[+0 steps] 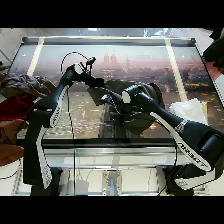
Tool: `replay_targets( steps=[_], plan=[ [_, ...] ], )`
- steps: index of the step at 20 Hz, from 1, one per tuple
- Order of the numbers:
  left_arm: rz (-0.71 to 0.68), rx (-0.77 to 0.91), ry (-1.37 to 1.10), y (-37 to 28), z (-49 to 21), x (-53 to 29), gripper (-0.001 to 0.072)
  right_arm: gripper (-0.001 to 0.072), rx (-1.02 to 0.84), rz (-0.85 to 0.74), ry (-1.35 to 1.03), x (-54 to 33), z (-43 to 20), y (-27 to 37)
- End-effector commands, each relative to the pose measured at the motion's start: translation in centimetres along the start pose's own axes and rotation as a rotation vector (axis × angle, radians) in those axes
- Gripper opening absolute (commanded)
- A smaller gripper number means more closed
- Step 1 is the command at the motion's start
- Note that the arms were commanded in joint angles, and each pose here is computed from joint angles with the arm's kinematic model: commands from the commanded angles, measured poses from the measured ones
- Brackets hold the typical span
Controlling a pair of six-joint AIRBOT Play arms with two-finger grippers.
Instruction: Fold the shirts.
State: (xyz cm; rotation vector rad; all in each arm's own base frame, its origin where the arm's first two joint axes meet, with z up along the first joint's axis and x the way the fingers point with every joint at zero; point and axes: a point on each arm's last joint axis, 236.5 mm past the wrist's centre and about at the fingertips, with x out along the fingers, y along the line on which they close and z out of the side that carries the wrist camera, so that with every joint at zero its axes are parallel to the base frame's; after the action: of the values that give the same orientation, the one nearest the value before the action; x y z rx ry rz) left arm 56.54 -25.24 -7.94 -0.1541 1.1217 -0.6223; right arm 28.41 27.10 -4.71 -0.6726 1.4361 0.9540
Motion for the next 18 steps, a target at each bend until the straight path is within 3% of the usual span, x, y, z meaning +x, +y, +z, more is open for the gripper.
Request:
replay_targets(
  steps=[1,8,13,18],
  plan=[
    [0.025,-0.021,-0.046,1.5,1.2,-0.7,0.0547,0.0535,-0.012,0.048,0.049,0.0,-1.1,1.2],
    [0.037,-0.032,-0.048,2.9,1.2,-1.3,0.0564,0.0535,-0.012,0.003,-0.059,0.0,1.4,0.2],
    [0.173,0.044,0.125,7.1,-2.8,-2.4,0.0563,0.0534,-0.013,0.004,-0.052,0.0,1.3,0.2],
    [0.164,0.047,0.127,7.0,-2.9,-2.2,0.056,0.0533,-0.013,0.002,-0.051,0.0,1.3,0.1]
  ],
)
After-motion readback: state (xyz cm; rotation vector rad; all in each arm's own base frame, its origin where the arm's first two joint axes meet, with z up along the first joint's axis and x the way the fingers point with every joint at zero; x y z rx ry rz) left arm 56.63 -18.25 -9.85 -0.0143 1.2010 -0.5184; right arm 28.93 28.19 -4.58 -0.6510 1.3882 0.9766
